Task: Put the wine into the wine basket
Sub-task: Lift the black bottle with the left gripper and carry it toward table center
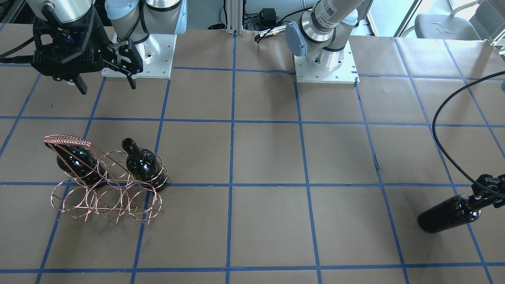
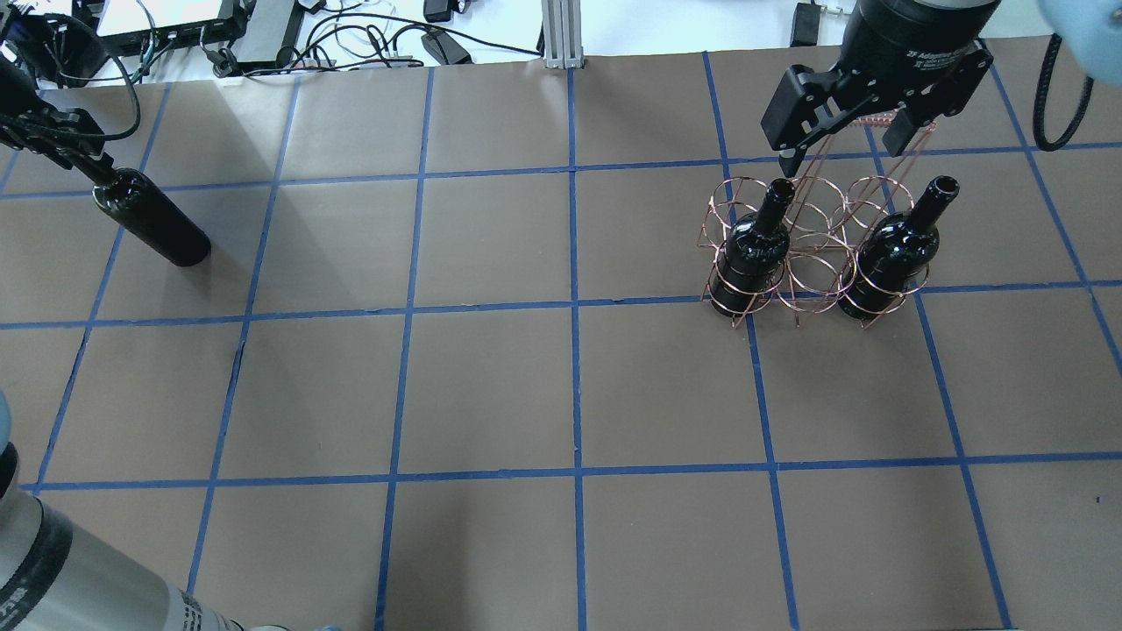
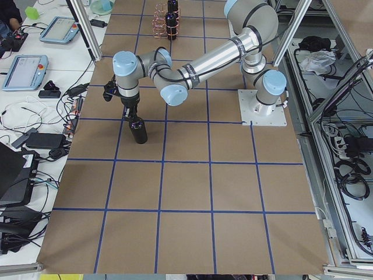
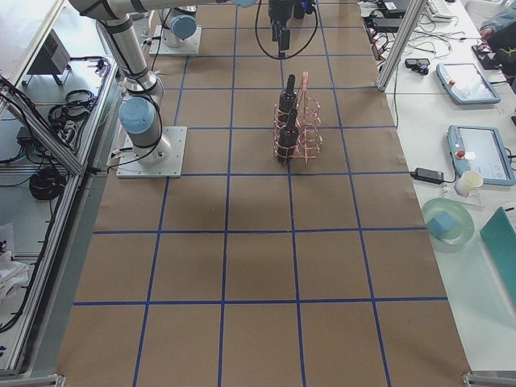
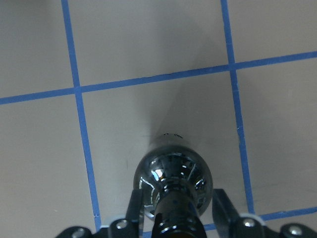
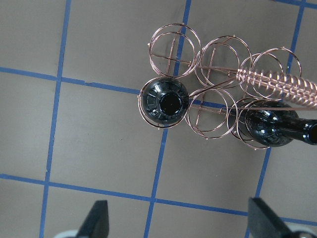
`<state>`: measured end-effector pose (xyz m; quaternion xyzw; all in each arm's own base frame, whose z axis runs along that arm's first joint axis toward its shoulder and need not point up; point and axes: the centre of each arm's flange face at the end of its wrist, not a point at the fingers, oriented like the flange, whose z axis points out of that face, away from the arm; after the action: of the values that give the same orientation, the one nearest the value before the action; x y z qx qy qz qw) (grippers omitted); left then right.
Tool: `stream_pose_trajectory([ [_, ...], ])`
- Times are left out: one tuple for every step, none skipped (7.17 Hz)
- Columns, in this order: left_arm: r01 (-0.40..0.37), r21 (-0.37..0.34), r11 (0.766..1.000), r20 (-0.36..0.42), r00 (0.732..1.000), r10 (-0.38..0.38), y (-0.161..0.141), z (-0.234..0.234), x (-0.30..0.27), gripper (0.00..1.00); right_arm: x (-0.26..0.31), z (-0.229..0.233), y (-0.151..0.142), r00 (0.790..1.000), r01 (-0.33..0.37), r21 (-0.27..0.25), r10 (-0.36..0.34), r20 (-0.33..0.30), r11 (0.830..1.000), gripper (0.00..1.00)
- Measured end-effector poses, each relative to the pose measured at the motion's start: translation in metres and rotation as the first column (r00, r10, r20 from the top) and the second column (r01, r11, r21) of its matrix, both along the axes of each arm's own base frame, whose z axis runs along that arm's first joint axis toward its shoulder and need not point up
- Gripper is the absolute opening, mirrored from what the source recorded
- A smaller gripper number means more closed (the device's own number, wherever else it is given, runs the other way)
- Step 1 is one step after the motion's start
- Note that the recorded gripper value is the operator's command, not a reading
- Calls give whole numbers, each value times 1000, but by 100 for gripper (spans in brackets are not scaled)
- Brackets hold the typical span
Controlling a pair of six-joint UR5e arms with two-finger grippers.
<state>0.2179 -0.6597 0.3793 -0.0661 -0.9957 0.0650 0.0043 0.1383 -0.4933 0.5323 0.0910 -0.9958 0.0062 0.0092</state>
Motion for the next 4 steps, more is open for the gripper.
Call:
stream_pose_trajectory([
  [-1,-12,1000,-22,1000,1,-1,0,-2,0,0,-2,0,1000,-1,4,1,-4,1000,100],
  [-3,-14,1000,-31,1000,2,-1,-1,-3,0,-1,-3,1,1000,-1,6,1,-9,1000,100],
  [-3,-9,1000,-33,999,3,0,-1,-4,0,-1,-3,1,1000,-1,8,1,-14,1000,100],
  [-4,-3,1000,-30,1000,4,3,0,-5,0,-1,-3,2,1000,-1,7,1,-17,1000,100],
])
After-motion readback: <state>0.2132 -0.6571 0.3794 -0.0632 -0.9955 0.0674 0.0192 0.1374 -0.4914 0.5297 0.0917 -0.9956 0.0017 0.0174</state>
